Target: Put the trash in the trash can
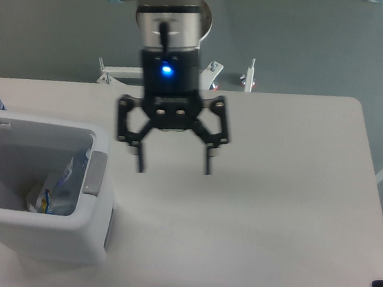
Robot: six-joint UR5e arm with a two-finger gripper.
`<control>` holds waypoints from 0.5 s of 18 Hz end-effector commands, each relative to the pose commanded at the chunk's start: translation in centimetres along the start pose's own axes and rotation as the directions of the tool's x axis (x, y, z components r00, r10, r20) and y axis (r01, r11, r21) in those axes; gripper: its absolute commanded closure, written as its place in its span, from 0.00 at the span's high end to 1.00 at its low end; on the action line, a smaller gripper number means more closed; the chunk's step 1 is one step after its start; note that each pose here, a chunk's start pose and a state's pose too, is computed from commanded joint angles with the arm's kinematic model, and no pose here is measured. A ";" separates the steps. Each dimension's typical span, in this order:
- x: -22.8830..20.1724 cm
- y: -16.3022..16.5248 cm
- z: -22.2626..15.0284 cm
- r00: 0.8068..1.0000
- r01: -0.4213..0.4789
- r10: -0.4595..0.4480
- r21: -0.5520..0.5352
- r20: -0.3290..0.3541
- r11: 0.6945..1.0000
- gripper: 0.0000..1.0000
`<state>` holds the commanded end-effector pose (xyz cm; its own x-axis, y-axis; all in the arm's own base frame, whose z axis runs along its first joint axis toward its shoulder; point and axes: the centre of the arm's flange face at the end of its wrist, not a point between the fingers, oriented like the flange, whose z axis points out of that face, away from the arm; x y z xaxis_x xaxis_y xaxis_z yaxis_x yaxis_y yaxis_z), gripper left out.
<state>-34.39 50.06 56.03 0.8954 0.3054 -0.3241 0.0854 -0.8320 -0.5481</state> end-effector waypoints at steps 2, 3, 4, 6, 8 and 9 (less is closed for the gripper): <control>-1.6 1.2 -0.5 0.999 -0.044 0.044 -0.040 -0.004 0.998 1.00; -2.4 1.8 -0.7 0.998 -0.061 0.060 -0.059 -0.007 0.996 1.00; -3.0 2.3 -1.1 0.997 -0.077 0.076 -0.072 -0.008 0.994 1.00; -4.4 3.1 -1.7 0.995 -0.097 0.097 -0.089 -0.008 0.991 1.00; -5.4 3.7 -1.7 0.996 -0.085 0.085 -0.090 0.001 0.992 1.00; -5.7 3.8 -1.7 0.997 -0.081 0.081 -0.092 0.003 0.993 1.00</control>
